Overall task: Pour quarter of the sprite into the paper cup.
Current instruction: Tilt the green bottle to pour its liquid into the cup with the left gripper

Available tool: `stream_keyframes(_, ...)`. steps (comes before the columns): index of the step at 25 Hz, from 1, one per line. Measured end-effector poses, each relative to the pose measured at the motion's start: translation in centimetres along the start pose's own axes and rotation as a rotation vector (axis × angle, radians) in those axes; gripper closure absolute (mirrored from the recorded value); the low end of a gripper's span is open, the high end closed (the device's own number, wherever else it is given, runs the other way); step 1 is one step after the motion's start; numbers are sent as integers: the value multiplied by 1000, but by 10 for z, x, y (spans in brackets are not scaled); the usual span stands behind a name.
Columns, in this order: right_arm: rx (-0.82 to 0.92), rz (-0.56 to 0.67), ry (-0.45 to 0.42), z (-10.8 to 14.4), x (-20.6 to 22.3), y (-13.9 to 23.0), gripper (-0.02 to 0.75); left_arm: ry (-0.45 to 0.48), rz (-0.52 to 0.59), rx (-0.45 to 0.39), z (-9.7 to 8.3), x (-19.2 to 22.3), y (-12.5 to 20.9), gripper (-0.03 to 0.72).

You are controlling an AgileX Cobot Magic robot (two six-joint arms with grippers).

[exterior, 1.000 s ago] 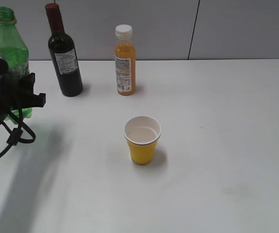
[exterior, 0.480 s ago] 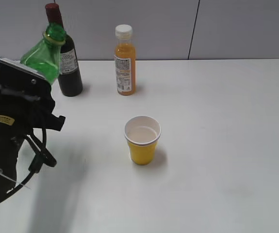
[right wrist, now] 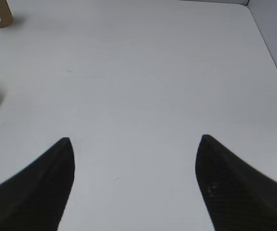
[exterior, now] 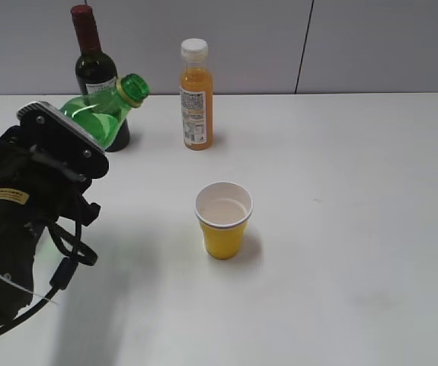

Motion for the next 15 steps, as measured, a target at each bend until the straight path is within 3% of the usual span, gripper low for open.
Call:
stream_keyframes(4,1,0,0,0,0,0,147,6,2,104,-1,0,0,241)
stream_keyframes(7,1,0,0,0,0,0,147,11,-6,136,-2,0,-1,241)
stream_keyframes(15,1,0,0,0,0,0,147,73,-1,122,-12,3,-9,241)
Point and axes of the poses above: a point on each arm's last joint axis where the gripper is mounted, x pointing out along that axis toward the gripper, z along the wrist's bending axis when the last joint is at zero, y = z × x, the point moved 7 cm from there along x, pointing out along that axis toward the gripper, and after that the axes turned 2 degrees about -x, right-handed, at the moved point
